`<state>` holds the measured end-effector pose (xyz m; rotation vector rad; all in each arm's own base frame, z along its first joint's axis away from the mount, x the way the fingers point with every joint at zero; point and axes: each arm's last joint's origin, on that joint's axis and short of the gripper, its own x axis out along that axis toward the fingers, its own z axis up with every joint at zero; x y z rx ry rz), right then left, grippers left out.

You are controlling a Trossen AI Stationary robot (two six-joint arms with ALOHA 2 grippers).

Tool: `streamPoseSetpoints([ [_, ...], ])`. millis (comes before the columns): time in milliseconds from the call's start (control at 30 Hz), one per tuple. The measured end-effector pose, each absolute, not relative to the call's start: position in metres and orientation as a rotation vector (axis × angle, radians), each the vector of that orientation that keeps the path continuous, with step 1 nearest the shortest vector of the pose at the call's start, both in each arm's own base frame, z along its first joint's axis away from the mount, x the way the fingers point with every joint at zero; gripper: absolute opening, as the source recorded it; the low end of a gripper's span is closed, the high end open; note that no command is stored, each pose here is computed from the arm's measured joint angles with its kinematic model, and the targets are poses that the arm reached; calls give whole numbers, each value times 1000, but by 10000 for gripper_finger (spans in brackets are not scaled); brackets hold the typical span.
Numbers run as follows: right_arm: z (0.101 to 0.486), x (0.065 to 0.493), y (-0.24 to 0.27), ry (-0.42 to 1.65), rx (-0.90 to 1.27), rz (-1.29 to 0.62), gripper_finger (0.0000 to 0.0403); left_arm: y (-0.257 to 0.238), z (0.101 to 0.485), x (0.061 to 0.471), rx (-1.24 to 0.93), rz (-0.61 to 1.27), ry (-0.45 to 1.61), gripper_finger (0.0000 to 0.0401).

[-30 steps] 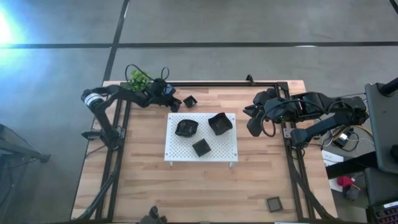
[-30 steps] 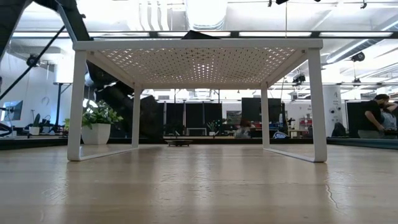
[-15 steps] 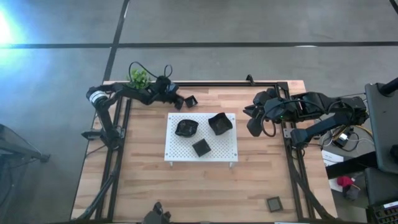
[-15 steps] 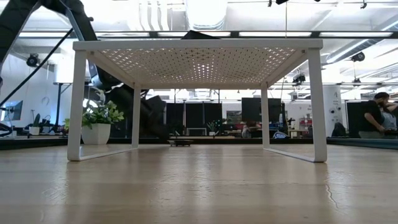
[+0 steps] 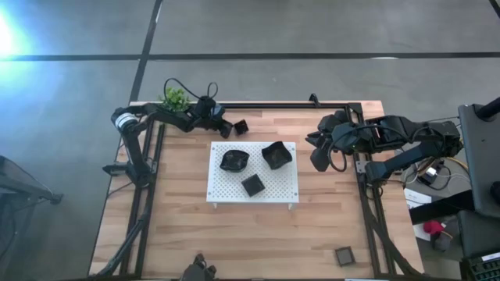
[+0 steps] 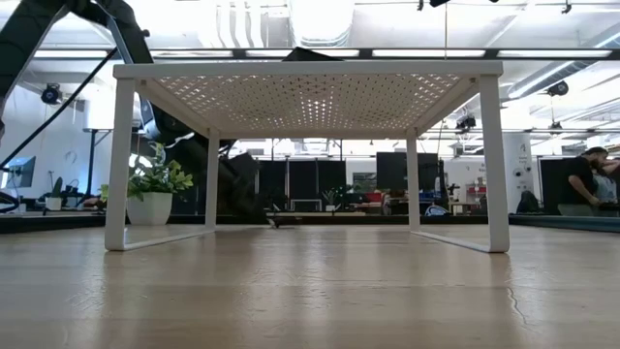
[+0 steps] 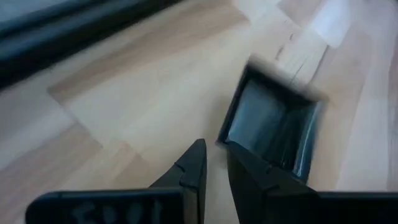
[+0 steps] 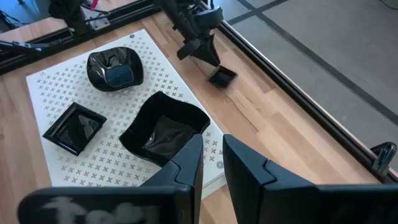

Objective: Pick & Place Mini shaped plates
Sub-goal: Stack the black square plate on top of the black square plate on the shelf

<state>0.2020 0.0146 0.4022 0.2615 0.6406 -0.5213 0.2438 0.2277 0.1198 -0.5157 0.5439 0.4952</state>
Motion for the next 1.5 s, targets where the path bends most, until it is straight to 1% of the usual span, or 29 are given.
streamPoseSetpoints([
  [233, 402, 202, 15, 640, 261, -521, 57, 228, 122, 246, -513, 489, 516, 57],
  [867, 402, 202, 15, 646, 237, -513, 57, 225, 119, 255, -601, 499, 455, 57],
  [1333, 402, 202, 15, 650, 221, -510, 57, 217, 119, 261, -669, 492, 456, 57],
  [1500, 402, 202, 15, 650, 221, -510, 57, 217, 119, 261, -710, 515, 445, 57],
])
